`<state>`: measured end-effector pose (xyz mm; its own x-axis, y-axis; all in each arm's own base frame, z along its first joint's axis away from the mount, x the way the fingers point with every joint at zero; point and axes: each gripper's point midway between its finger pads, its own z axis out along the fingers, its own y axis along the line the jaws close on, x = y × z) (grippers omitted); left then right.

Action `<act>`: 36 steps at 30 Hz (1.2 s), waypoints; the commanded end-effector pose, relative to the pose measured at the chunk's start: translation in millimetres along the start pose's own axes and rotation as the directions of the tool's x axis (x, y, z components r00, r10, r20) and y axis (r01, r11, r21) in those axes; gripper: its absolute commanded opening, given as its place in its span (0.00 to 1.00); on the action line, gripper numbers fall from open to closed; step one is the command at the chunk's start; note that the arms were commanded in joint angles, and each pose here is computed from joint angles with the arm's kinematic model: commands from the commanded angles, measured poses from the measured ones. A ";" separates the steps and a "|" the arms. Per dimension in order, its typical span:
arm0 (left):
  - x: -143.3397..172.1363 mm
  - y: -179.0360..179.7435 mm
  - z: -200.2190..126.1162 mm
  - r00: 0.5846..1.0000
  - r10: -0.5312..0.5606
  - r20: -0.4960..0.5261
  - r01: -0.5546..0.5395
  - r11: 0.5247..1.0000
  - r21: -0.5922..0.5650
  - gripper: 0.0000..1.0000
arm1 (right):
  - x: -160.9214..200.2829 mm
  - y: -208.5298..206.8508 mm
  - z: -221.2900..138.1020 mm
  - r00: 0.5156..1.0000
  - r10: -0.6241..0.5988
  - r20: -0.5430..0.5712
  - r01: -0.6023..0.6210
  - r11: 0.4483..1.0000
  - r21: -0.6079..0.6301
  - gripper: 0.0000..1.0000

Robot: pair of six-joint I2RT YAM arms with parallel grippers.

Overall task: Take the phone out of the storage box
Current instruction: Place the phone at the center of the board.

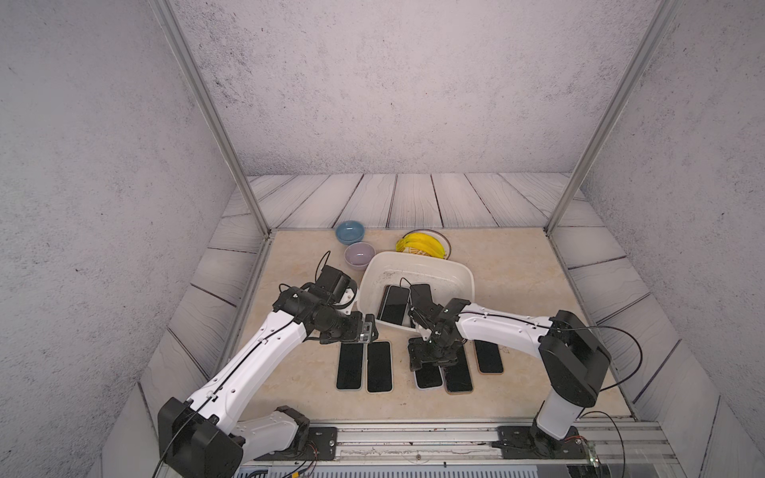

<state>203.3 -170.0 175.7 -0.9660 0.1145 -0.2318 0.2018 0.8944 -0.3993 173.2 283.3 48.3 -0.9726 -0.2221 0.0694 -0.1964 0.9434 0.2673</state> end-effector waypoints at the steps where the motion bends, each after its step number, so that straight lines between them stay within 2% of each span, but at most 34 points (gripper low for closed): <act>1: 8.4 3.1 -0.4 1.000 0.001 -0.016 -0.001 1.000 -0.014 0.98 | 4.0 -16.0 6.3 0.998 0.061 0.000 -0.061 0.996 0.063 0.75; 8: 8.2 2.8 0.6 1.000 0.007 -0.018 -0.007 1.000 -0.018 0.98 | 11.6 -22.0 15.7 0.998 0.057 -0.034 -0.054 0.994 0.092 0.80; 12: 6.1 2.7 -0.4 1.000 0.011 -0.014 -0.011 1.000 -0.023 0.99 | 16.4 -39.4 18.7 0.998 0.046 -0.043 -0.037 0.984 0.175 0.79; 16: 4.7 4.3 -1.4 1.000 0.012 -0.011 -0.013 0.999 -0.036 0.99 | 14.2 -55.2 10.5 1.000 -0.003 0.019 -0.002 0.966 0.259 0.79; 20: 3.0 4.9 -0.7 1.000 0.015 -0.015 -0.015 0.999 -0.045 0.98 | 12.5 -54.0 1.9 0.994 -0.074 0.086 0.046 0.957 0.287 0.79; 24: -0.4 3.7 0.8 1.000 0.023 -0.021 -0.024 0.998 -0.053 0.98 | 14.2 -49.8 -0.7 0.986 -0.097 0.135 0.055 0.956 0.287 0.79; 36: 2.9 4.2 7.1 0.999 0.031 -0.044 -0.033 0.998 -0.062 0.98 | 19.9 -29.4 12.7 0.983 -0.143 0.119 0.109 0.962 0.251 0.79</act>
<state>203.5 -170.0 165.1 -0.9694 0.1434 -0.1990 0.2069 0.9139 -0.3492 164.8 254.1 34.4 -0.9445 -0.3099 -0.1093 -0.3154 0.9482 0.0370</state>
